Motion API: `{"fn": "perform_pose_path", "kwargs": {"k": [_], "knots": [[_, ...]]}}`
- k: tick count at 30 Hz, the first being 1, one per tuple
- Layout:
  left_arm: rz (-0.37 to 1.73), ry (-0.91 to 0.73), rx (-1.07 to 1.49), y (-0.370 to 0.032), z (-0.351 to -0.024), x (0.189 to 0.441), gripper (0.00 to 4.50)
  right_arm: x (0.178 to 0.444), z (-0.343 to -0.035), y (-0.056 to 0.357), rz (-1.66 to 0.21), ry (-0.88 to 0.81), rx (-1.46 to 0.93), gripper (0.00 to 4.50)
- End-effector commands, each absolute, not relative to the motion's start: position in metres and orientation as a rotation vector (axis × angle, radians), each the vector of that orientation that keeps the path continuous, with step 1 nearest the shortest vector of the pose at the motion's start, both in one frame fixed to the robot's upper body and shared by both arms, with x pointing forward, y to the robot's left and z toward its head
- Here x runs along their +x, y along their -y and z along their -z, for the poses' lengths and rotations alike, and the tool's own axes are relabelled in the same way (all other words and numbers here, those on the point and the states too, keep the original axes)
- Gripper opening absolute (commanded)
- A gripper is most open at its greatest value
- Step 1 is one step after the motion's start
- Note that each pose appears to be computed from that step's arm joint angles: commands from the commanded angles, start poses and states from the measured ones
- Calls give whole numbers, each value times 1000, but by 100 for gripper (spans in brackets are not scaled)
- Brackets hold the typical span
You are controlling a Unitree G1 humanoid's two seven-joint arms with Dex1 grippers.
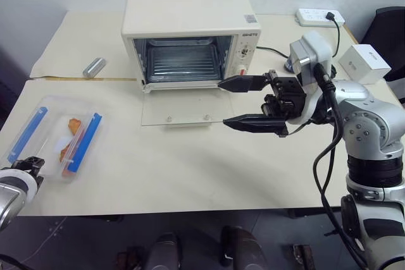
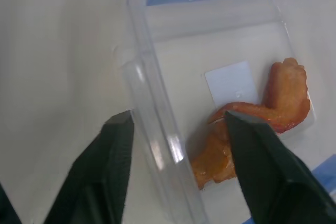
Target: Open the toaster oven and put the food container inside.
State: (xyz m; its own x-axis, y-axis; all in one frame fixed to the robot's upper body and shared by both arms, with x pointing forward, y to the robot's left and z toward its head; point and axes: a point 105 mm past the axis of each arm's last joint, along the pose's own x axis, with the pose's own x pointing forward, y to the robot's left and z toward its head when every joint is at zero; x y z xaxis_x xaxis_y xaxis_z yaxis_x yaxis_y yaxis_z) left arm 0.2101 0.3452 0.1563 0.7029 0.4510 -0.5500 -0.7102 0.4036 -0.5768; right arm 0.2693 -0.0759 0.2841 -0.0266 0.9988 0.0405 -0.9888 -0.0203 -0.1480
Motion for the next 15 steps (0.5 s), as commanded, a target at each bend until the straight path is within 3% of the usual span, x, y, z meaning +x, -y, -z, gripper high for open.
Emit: {"fn": "perform_pose_path", "kwargs": {"k": [1,5,7,10,15], "knots": [[-771,-316,-891,-348,-161,208,155,262,-293,81,-1583,193,-100,450],[-765,-323,-818,-357,-166,207,41,264,-291,87,-1561,172,-114,450],[-735,-328,-762,-362,-172,208,6,264,-289,91,-1554,153,-121,450],[-657,-325,-687,-366,-184,214,0,263,-287,96,-1549,118,-106,450],[-355,-310,-492,-358,-233,239,0,261,-283,107,-1494,94,-106,450]]}}
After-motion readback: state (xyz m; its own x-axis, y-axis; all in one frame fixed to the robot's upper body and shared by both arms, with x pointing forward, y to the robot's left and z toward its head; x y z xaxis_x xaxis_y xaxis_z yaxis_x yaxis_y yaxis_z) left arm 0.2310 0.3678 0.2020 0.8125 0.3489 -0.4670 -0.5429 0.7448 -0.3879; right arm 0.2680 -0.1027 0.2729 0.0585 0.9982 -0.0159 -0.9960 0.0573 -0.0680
